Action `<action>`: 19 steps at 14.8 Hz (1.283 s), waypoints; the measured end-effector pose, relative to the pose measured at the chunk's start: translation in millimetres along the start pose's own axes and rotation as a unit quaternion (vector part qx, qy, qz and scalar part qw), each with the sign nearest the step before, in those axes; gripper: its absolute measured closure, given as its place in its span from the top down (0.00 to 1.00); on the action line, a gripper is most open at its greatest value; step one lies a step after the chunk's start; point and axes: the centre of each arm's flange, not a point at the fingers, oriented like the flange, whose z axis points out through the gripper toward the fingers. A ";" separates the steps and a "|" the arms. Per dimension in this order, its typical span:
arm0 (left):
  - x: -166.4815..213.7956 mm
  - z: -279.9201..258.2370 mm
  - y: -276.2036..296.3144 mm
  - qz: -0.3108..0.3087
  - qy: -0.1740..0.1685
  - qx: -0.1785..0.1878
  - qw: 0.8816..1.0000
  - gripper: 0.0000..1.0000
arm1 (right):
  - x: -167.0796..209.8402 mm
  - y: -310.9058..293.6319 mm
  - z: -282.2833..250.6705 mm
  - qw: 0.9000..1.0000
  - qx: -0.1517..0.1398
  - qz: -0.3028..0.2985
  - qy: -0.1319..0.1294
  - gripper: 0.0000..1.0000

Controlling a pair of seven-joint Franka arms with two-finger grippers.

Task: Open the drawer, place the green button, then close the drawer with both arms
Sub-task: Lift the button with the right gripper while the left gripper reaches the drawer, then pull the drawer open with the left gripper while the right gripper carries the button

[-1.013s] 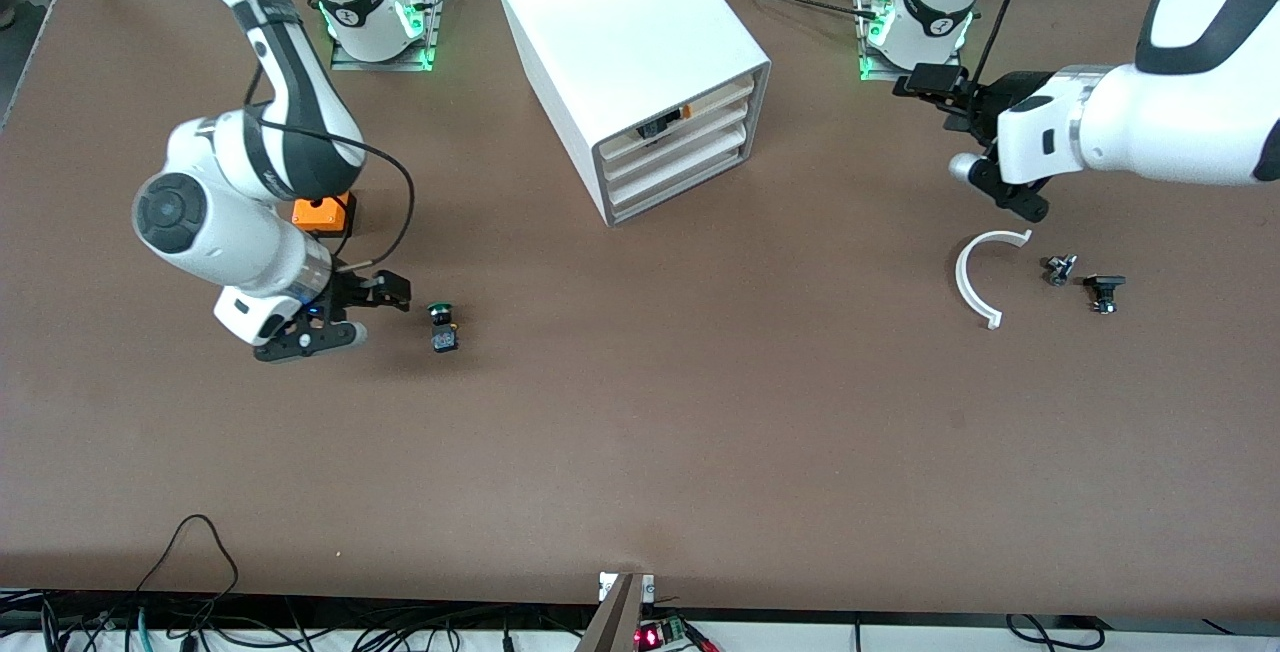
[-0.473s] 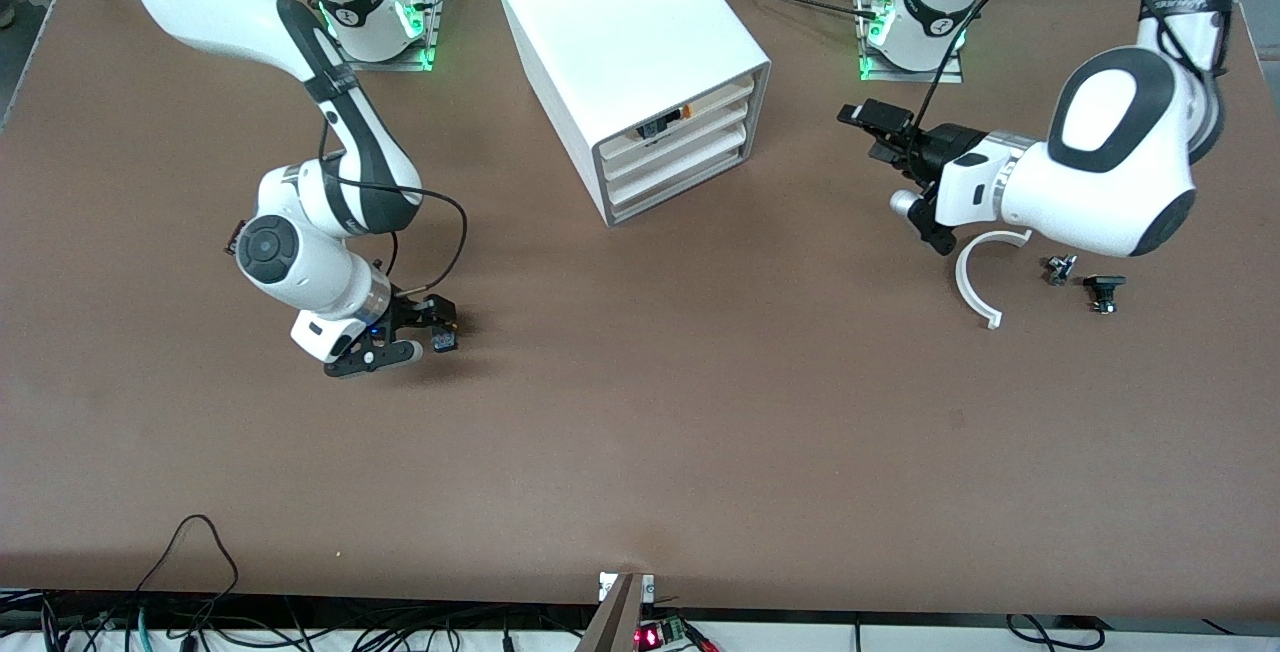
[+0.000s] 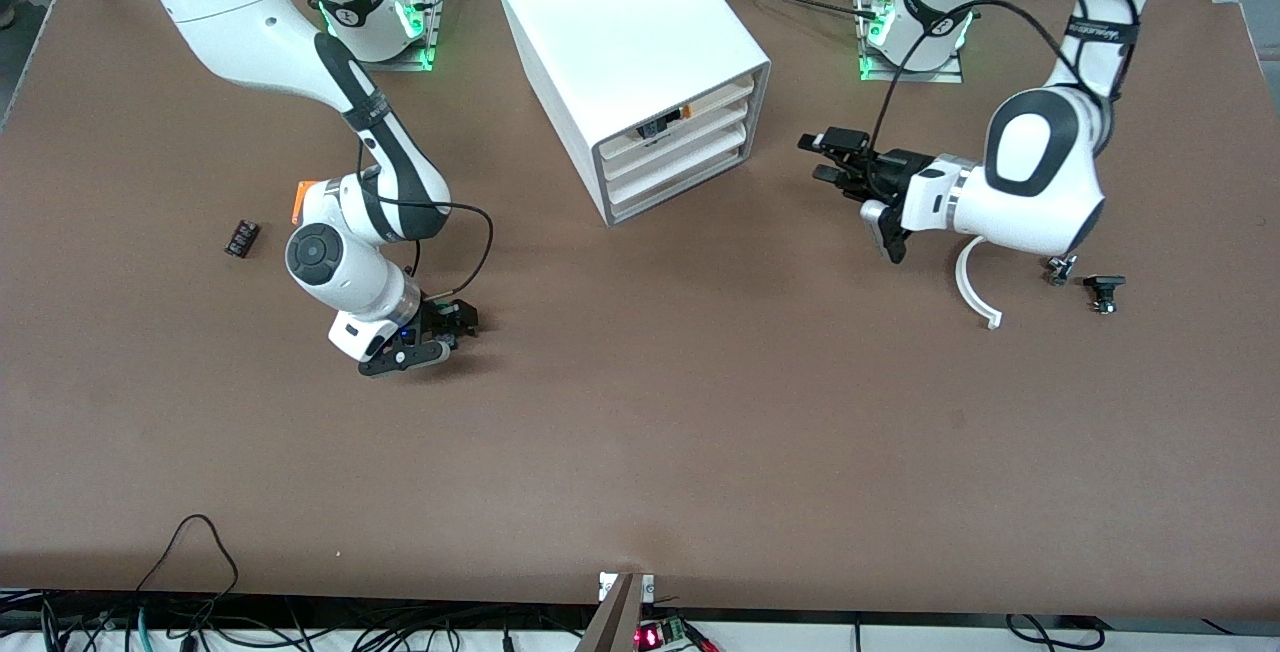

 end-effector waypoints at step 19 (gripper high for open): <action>-17.9 189.2 -92.9 0.023 0.067 -0.126 0.990 0.50 | 21.0 -12.4 -41.2 0.995 0.002 0.097 -0.029 0.41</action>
